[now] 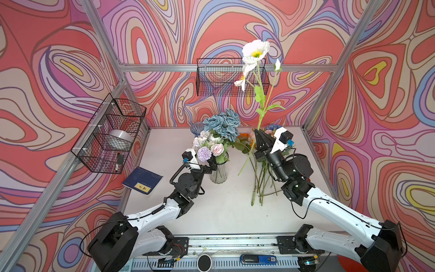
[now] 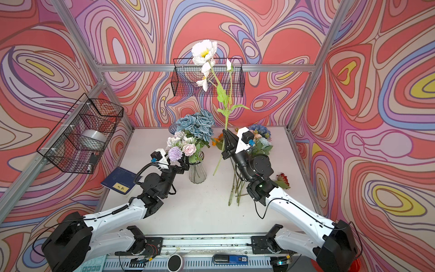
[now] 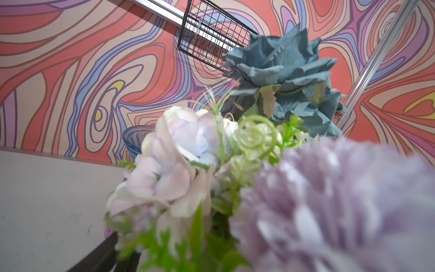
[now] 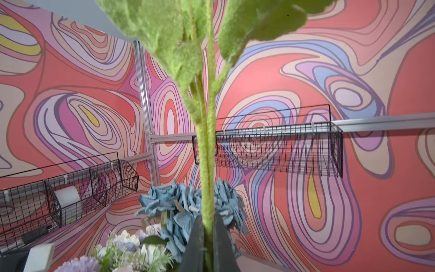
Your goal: Arrange the flowers into the vase
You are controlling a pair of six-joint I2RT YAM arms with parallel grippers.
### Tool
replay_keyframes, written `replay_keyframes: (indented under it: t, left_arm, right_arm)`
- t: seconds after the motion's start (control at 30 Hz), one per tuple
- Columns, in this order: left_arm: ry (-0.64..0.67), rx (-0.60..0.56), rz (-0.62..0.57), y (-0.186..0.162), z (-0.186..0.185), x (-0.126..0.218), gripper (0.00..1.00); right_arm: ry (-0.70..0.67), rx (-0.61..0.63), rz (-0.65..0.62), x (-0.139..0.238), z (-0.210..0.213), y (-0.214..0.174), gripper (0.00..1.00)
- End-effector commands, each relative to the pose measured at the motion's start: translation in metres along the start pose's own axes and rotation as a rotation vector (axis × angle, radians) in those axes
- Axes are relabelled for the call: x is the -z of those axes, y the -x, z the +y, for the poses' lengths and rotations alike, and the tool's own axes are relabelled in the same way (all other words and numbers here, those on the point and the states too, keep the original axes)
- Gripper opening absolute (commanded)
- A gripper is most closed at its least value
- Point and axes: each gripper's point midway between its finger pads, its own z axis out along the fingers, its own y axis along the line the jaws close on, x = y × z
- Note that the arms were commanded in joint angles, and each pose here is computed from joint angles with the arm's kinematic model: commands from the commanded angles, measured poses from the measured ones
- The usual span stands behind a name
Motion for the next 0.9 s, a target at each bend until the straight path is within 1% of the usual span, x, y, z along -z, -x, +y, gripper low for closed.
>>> replay_keyframes:
  t: [0.0, 0.27, 0.57, 0.7, 0.87]
  left_arm:
    - [0.011, 0.044, -0.071, 0.019, 0.004, 0.003, 0.98]
    - [0.015, 0.042, -0.069, 0.019, 0.005, 0.004, 0.98]
    - [0.018, 0.046, -0.069, 0.019, 0.006, 0.003, 0.99]
    - [0.017, 0.044, -0.069, 0.020, 0.006, 0.002, 0.99]
    - [0.015, 0.048, -0.077, 0.021, 0.005, 0.000, 0.98]
  right_arm:
    - [0.035, 0.030, -0.144, -0.009, 0.008, 0.038, 0.00]
    - [0.063, -0.005, -0.303, -0.017, 0.013, 0.050, 0.00]
    - [0.101, -0.061, -0.294, -0.025, 0.018, 0.041, 0.00]
    - [0.124, -0.055, -0.314, -0.023, 0.023, 0.054, 0.00]
    - [0.145, -0.018, -0.278, -0.028, 0.029, 0.065, 0.00]
